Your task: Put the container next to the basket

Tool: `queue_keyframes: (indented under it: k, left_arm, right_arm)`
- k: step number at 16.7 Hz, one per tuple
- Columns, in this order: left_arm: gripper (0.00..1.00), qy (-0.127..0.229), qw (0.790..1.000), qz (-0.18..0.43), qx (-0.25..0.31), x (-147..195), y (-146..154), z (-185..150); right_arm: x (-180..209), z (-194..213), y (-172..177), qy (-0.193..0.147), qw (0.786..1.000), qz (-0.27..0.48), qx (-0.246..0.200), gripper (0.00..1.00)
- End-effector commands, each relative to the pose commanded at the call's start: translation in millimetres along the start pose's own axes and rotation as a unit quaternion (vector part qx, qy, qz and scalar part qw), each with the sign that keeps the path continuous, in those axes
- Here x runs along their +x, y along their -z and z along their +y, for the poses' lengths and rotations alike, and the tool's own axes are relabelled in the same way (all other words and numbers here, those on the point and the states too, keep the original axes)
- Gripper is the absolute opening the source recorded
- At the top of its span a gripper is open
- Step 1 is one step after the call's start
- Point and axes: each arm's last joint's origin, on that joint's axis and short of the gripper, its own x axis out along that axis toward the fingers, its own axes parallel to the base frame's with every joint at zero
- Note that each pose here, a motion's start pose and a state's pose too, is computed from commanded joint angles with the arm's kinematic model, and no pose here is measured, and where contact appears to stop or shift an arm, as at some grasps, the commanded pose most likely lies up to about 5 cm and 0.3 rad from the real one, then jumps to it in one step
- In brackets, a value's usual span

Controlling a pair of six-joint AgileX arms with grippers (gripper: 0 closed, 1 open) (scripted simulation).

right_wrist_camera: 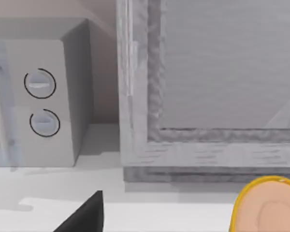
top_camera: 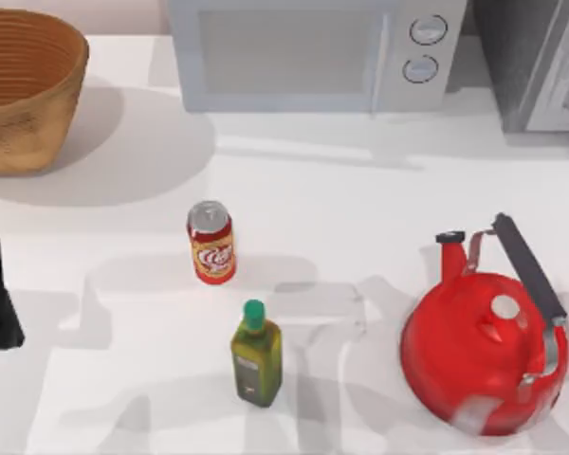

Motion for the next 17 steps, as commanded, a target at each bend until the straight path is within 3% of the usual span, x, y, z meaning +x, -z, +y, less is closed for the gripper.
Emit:
queue_keyframes:
  k: [4,8,12,17]
  left_arm:
    - [1.0,0.042,0.992,0.116,0.031,18.1,-47.6,-8.0]
    - [1.0,0.094,0.962,0.243,0.076,60.0,-93.9,-25.6]
    - [1.0,0.144,0.911,0.365,0.13,119.5,-121.0,-56.2]
    - [1.0,0.198,0.828,0.487,0.195,192.5,-118.7,-107.6]
  right_arm:
    - [0.0,0.0,0.0,0.0,1.0,0.0,0.0,1.0]
    - [0.0,0.0,0.0,0.0,1.0,0.0,0.0,1.0]
    - [0.0,0.0,0.0,0.0,1.0,0.0,0.0,1.0]
    - [0.0,0.0,0.0,0.0,1.0,0.0,0.0,1.0]
